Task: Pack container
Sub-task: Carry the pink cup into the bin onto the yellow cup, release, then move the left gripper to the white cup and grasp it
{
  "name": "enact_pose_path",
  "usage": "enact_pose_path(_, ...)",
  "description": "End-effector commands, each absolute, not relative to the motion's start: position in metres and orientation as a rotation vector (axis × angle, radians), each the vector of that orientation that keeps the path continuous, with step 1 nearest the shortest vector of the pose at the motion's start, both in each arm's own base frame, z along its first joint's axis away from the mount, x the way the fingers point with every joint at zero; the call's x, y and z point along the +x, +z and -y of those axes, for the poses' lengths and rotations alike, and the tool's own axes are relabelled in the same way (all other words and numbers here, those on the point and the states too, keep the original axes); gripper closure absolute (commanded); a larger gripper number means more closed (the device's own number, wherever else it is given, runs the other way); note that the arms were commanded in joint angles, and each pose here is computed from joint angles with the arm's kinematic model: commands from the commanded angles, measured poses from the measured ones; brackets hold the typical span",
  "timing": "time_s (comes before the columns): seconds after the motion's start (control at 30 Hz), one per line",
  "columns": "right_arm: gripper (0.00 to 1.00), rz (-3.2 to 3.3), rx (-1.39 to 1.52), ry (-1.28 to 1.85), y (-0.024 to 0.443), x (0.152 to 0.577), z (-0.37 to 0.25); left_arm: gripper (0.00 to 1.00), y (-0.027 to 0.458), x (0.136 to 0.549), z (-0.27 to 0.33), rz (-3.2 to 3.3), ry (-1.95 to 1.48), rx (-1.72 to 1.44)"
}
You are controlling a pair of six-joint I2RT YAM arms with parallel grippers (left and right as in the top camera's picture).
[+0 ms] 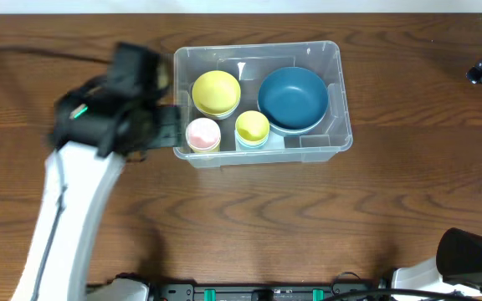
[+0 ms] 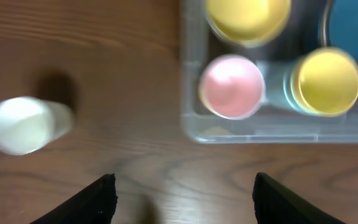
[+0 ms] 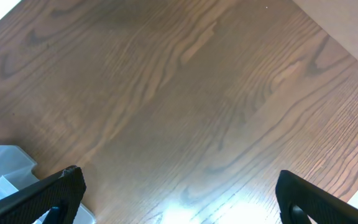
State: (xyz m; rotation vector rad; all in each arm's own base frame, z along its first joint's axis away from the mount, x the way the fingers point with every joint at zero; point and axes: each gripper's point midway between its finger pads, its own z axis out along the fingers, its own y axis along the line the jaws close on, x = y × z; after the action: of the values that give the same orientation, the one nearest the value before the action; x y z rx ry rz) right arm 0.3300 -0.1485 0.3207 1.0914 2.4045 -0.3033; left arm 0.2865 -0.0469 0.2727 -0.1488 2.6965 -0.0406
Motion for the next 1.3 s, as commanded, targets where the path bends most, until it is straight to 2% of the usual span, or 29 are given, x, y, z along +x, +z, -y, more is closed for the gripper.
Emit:
enact_pose_path(0.0, 0.01, -2.396, 1.112, -0.305, 0.32, 0.329, 0.15, 0.29, 0.275, 0.283, 0.008, -2.655, 0.099, -0.346)
enact_pose_path(0.13, 0.01, -2.396, 1.112, -0.305, 0.32, 0.329, 0.15, 0.29, 0.253, 0.284, -0.029, -2.655, 0.182, -0.574)
enact_pose_path(0.33, 0.01, -2.396, 1.112, -0.305, 0.32, 0.329, 0.15, 0.29, 0.186, 0.289, -0.079, -2.679, 0.243, -0.899)
enact_pose_path(0.43, 0.01, -2.396, 1.112, -0.305, 0.32, 0.329, 0.149, 0.29, 0.154, 0.294, -0.089, -2.717, 0.167, -1.012)
enact_pose_path(1.0, 0.01, -2.396, 1.112, -0.305, 0.32, 0.329, 0.149, 0.29, 0.045, 0.315, -0.106, -2.937, 0.154, -1.141)
enact_pose_path(1.07, 0.01, -2.396, 1.112, -0.305, 0.32, 0.329, 0.149, 0.34, 0.04, 0.314, -0.105, -2.951, 0.157, -1.145)
enact_pose_path(1.1, 0.01, -2.396, 1.112, -0.305, 0.32, 0.329, 0.15, 0.4, 0.039, 0.314, -0.105, -2.952, 0.157, -1.146)
enact_pose_path(1.17, 0.01, -2.396, 1.112, -0.305, 0.32, 0.329, 0.149, 0.7, 0.039, 0.315, -0.105, -2.95, 0.156, -1.146)
enact_pose_path(1.2, 0.01, -2.397, 1.111, -0.305, 0.32, 0.329, 0.149, 0.81, 0.04, 0.315, -0.105, -2.949, 0.156, -1.145)
enact_pose_path(1.23, 0.01, -2.396, 1.112, -0.305, 0.32, 0.329, 0.149, 0.91, 0.04, 0.315, -0.105, -2.949, 0.155, -1.145)
enact_pose_path(1.27, 0.01, -2.396, 1.112, -0.305, 0.32, 0.329, 0.149, 0.94, 0.04, 0.315, -0.104, -2.951, 0.144, -1.146)
